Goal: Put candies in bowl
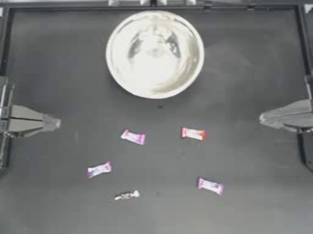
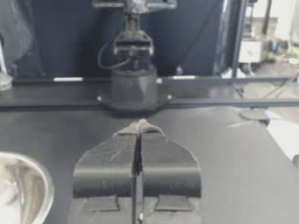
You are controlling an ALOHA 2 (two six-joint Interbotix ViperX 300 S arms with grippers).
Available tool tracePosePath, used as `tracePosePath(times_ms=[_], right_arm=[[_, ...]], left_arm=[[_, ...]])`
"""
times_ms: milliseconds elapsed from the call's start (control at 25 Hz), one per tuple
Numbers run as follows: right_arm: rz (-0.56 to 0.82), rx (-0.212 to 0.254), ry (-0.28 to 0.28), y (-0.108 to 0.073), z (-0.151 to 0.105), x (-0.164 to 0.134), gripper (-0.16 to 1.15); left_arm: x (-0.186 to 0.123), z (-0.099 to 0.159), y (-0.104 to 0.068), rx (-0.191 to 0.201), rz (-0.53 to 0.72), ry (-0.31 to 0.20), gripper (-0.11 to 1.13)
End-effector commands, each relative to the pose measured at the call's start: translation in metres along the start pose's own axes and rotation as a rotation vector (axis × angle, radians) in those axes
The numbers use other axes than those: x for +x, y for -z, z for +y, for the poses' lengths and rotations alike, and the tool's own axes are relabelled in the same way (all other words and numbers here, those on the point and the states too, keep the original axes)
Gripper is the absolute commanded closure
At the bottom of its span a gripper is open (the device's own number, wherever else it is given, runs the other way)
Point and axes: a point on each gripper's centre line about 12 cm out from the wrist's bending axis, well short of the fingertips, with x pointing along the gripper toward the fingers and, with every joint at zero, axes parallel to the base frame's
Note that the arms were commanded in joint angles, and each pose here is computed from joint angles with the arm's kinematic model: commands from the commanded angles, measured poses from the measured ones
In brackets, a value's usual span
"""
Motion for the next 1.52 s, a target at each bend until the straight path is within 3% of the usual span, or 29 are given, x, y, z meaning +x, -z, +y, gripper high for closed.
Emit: tracePosePath(times_ms=[40,120,280,400,520,640,720,840,1040,1200,1520], right_arm=[[-0.035,0.005,-0.006,-0.01,0.001,0.003,1.0],[-0.049,-0.005,-0.008,-0.011,0.001,0.003,0.92],[-0.055,-0.015,-0.012,-0.009,0.002,0.002,0.89],[-0.051,-0.023,-0.014,-0.008,0.002,0.002,0.81],[-0.054,-0.041,-0.022,-0.009,0.004,0.002,0.53],[-0.072,-0.051,-0.027,-0.01,0.004,0.001,0.11],[-0.091,-0.051,-0.027,-0.01,0.004,0.0,-0.11],[-0.092,-0.051,-0.027,-0.008,0.004,-0.001,-0.01],[-0.078,-0.043,-0.027,-0.006,0.004,0.0,-0.01],[-0.063,-0.038,-0.023,-0.004,0.004,0.0,-0.01],[-0.03,-0.012,-0.026,-0.001,0.004,0.0,-0.01]], left_arm=[[0.005,-0.001,-0.01,0.042,-0.012,0.007,1.06],[0.006,-0.002,-0.009,0.045,0.008,0.01,0.94],[0.006,-0.003,-0.008,0.043,0.041,0.016,0.95],[0.007,-0.003,-0.007,0.037,0.052,0.016,0.86],[0.008,-0.003,-0.004,0.03,0.072,0.015,0.54],[0.01,-0.002,0.0,0.007,0.094,0.011,0.06],[0.011,-0.002,0.004,-0.009,0.118,0.008,-0.09],[0.013,-0.002,0.005,-0.027,0.17,0.004,0.05],[0.016,-0.001,0.003,-0.06,0.32,-0.002,0.01],[0.027,0.006,0.016,-0.109,0.509,-0.041,0.0],[0.059,0.01,0.037,-0.154,0.778,-0.071,0.01]])
